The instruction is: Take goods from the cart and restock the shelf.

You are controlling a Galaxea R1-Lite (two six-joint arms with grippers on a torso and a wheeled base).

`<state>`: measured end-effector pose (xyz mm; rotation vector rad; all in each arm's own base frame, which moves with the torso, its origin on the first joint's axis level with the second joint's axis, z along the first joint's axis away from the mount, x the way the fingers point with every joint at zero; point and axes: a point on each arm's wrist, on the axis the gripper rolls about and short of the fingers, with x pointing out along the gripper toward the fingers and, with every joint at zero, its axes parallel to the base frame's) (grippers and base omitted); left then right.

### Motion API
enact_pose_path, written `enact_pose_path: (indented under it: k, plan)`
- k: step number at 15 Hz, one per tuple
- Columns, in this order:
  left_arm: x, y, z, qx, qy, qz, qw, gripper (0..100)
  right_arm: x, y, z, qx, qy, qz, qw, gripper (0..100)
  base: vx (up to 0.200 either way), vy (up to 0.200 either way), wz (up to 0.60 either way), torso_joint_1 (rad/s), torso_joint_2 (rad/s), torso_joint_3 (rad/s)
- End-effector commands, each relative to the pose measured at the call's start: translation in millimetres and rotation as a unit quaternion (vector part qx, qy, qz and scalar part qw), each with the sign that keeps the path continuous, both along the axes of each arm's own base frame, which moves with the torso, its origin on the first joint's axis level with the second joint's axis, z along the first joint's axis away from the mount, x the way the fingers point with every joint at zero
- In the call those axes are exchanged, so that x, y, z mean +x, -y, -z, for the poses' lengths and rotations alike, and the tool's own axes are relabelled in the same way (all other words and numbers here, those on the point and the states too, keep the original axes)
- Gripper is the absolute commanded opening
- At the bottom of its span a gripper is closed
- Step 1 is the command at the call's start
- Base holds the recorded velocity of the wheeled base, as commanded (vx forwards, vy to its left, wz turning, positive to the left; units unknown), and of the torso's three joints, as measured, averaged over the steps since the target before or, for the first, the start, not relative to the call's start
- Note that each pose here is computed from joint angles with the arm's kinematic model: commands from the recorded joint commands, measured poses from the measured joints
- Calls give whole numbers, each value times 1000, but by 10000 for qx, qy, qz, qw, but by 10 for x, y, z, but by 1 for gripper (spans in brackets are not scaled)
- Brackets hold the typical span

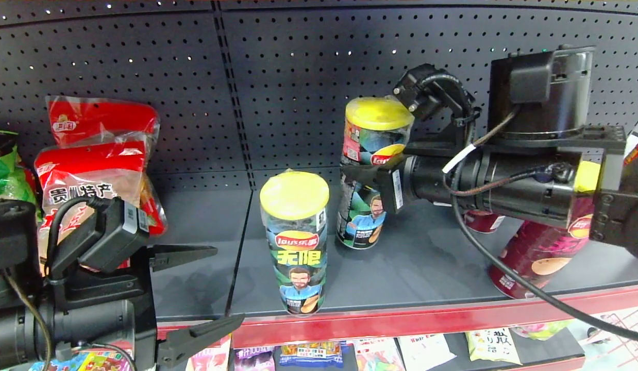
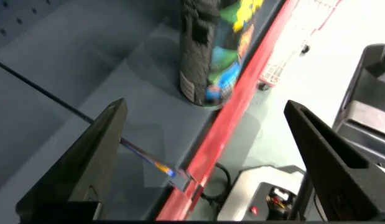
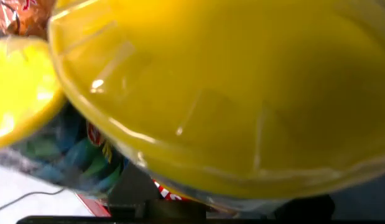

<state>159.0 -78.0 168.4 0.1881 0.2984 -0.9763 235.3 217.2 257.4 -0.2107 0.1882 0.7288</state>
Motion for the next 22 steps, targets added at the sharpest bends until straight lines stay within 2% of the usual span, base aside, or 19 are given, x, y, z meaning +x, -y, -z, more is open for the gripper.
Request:
enact_pose_path:
  k: [1, 5, 7, 22]
  plan:
    - [-62, -24, 8, -21, 17, -2, 10000, 100, 109, -78, 54, -30, -58, 30, 10000, 0, 0, 0, 0, 0, 0, 0]
    - [-101, -44, 8, -35, 27, -22, 10000, 100, 209, -170, 73, -30, -47, 29, 10000, 0, 0, 0, 0, 0, 0, 0]
    - [-117, -50, -13, -107, 12, -51, 9999, 100, 279, -234, 102, -20, -36, 29, 10000, 0, 0, 0, 0, 0, 0, 0]
    - [-116, -51, -21, -142, -16, -102, 9998, 100, 572, -559, 301, -15, -31, -112, 9999, 0, 0, 0, 0, 0, 0, 0]
